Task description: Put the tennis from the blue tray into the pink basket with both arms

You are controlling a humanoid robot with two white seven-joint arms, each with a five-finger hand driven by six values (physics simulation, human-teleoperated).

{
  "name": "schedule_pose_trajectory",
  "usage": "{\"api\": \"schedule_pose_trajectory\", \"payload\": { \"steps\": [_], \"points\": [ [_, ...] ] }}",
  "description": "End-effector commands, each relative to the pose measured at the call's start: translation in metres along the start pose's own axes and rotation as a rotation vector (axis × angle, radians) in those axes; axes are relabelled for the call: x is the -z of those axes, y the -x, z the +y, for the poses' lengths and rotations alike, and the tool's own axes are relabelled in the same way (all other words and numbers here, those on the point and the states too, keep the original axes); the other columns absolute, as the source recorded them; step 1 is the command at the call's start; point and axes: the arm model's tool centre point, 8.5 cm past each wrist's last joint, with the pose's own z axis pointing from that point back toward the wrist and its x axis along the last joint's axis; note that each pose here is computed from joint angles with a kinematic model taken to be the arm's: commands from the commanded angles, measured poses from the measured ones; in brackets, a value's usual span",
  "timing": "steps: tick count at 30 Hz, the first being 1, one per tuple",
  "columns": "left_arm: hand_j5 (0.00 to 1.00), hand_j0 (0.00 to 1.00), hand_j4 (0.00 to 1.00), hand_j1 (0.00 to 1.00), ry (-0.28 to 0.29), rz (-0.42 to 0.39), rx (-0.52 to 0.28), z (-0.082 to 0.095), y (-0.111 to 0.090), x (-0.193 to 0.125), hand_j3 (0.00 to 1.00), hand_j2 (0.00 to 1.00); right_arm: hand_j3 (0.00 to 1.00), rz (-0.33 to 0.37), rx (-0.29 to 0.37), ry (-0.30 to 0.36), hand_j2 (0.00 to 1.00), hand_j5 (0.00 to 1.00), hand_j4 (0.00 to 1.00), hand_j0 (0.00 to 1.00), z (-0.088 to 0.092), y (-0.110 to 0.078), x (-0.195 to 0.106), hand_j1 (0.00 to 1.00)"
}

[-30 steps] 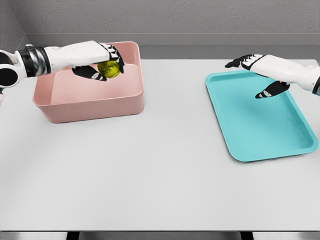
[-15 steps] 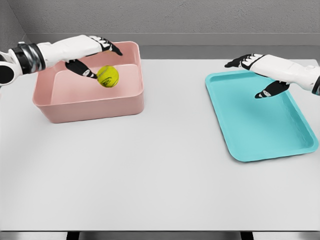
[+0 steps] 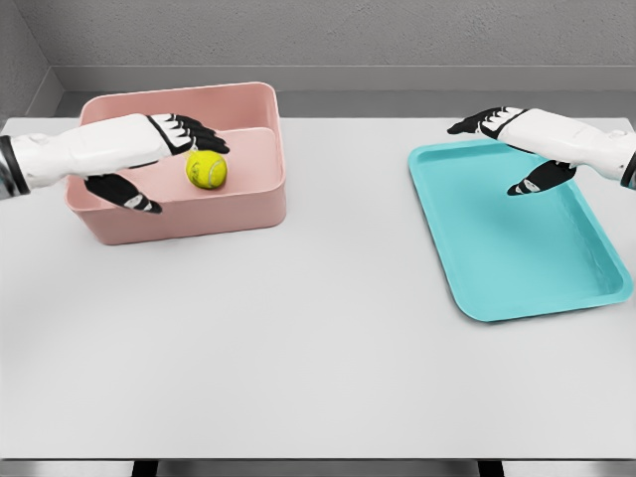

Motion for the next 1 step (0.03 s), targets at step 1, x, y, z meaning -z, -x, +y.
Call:
{"api": "schedule_pose_trajectory", "payload": {
  "steps": [1],
  "points": [
    [1.00, 1.00, 1.00, 1.00, -0.011, -0.002, 0.021, 0.0117, -0.0058, -0.0112, 1.00, 1.00, 1.00, 0.000, 0.004, 0.006, 1.00, 1.00, 1.00, 1.00, -0.0012, -0.0001, -0.0006, 1.00]
  ]
}}
